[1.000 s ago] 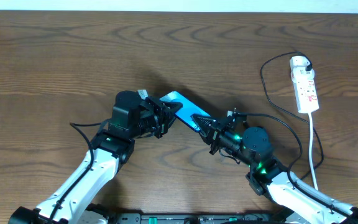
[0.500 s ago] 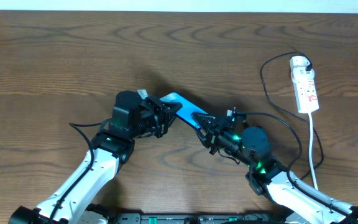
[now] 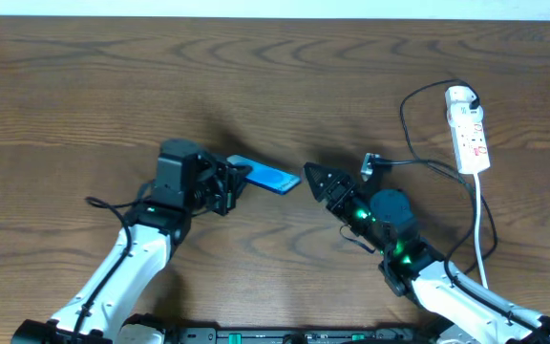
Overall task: Plug charger to phone and switch on socket
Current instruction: 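Release the phone from the right gripper and move it toward the black cable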
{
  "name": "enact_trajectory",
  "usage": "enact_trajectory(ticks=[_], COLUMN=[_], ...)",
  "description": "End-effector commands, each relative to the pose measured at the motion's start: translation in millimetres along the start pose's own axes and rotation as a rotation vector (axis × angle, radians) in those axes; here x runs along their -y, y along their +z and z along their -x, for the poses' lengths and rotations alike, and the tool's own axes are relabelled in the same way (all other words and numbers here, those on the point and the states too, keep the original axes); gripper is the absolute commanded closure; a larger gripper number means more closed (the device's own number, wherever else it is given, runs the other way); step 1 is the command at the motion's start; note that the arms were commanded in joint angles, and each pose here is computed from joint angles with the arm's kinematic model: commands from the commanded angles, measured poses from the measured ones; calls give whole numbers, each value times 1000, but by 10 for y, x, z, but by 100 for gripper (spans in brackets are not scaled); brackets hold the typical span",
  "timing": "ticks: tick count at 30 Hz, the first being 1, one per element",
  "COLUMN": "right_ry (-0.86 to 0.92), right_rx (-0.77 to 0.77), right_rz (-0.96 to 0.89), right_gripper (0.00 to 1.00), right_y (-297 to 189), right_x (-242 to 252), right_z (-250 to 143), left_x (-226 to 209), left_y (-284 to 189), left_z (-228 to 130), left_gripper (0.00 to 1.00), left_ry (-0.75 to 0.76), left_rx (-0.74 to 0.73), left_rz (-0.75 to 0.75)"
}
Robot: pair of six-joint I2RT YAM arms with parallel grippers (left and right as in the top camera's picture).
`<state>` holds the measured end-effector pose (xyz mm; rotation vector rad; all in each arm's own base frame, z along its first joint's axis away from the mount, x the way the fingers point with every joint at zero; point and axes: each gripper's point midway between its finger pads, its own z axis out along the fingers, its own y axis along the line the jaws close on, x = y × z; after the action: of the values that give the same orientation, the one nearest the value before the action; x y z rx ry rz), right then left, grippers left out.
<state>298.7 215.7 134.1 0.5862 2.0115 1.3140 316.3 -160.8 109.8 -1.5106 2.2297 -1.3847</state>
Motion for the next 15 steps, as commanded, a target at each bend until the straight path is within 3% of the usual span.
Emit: enact_trajectory(ticks=[1, 4, 9, 15], right_ry=[-270, -350, -398, -595], right_rx=[75, 100, 134, 42], right_rz=[-23, -38, -91, -363], right_gripper=[14, 1, 1, 1], right_y=[-6, -27, -107, -279], right_x=[13, 45, 101, 176], right_z=[234, 343, 546, 769], left_x=[104, 251, 450, 350], left_y=[26, 143, 384, 568], left_z=[146, 96, -49, -215], left_gripper=[93, 92, 92, 92], left_ry=[0, 14, 39, 32], left_rx=[19, -46, -220, -401], left_rz=[-19, -63, -105, -45])
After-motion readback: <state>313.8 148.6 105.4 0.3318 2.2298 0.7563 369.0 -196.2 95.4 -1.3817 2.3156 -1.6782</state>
